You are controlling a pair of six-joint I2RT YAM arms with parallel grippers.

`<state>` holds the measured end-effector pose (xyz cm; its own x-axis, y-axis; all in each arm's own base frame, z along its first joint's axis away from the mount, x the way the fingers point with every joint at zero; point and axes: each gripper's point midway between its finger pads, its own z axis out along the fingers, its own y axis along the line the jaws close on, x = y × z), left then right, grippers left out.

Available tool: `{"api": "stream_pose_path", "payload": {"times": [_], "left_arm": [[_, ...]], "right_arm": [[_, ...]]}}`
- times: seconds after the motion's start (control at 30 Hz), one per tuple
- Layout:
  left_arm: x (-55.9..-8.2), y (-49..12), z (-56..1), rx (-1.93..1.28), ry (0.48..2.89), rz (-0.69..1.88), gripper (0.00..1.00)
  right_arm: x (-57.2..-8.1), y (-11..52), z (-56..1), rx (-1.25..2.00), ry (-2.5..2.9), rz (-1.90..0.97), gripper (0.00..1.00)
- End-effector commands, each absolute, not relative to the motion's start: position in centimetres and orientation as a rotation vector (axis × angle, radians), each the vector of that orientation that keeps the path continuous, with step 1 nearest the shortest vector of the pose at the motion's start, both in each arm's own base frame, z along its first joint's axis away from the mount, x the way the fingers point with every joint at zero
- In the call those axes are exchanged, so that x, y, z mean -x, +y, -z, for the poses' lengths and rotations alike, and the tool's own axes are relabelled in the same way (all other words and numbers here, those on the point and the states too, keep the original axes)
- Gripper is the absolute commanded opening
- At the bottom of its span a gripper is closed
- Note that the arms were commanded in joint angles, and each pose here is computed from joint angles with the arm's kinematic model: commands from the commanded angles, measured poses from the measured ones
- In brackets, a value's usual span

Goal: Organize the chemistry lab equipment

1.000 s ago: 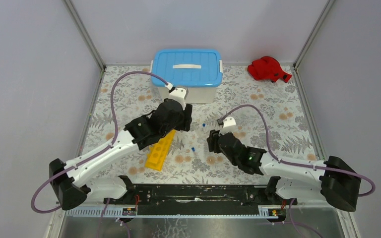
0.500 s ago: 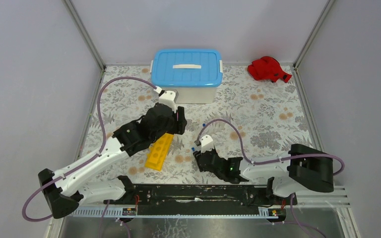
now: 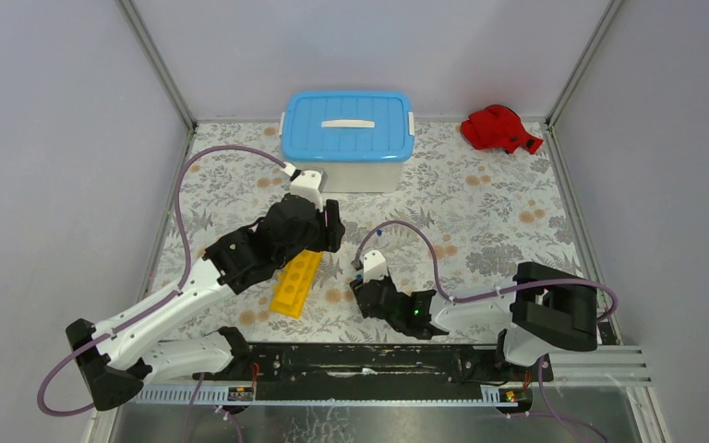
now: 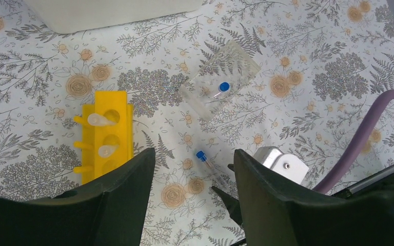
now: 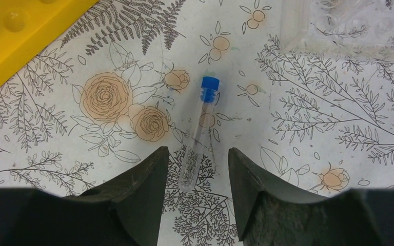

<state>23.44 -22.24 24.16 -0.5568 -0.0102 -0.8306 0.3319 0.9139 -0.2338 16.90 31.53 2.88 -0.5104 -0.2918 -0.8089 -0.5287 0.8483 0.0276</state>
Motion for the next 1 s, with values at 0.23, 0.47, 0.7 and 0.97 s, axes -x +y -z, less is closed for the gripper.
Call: {"api": "stream_pose_path", "payload": {"times": [0.23,0.47,0.7,0.97], "left_arm": [[-23.4,-21.8,-24.2,-0.202,2.112,0.46,0.65],[-23.5,-21.8,-23.9,-0.197,2.116,0.453,0.65],[-23.6,-21.8,-23.6,-0.2,2.122,0.443,0.65],[-23.6,-21.6,-24.1,-0.207,2.128,0.427,0.66]], "right_arm": [[-17.4,32.7,-3.0,0.552,2.133,-0.336,0.46],[-17.1,32.7,-2.0,0.571,2.16,-0.321,0.41],[-16.9,32.3,-1.5,0.588,2.176,-0.299,0.21],[-17.2,32.0,-3.3,0.598,2.114,-0.329,0.13]]}}
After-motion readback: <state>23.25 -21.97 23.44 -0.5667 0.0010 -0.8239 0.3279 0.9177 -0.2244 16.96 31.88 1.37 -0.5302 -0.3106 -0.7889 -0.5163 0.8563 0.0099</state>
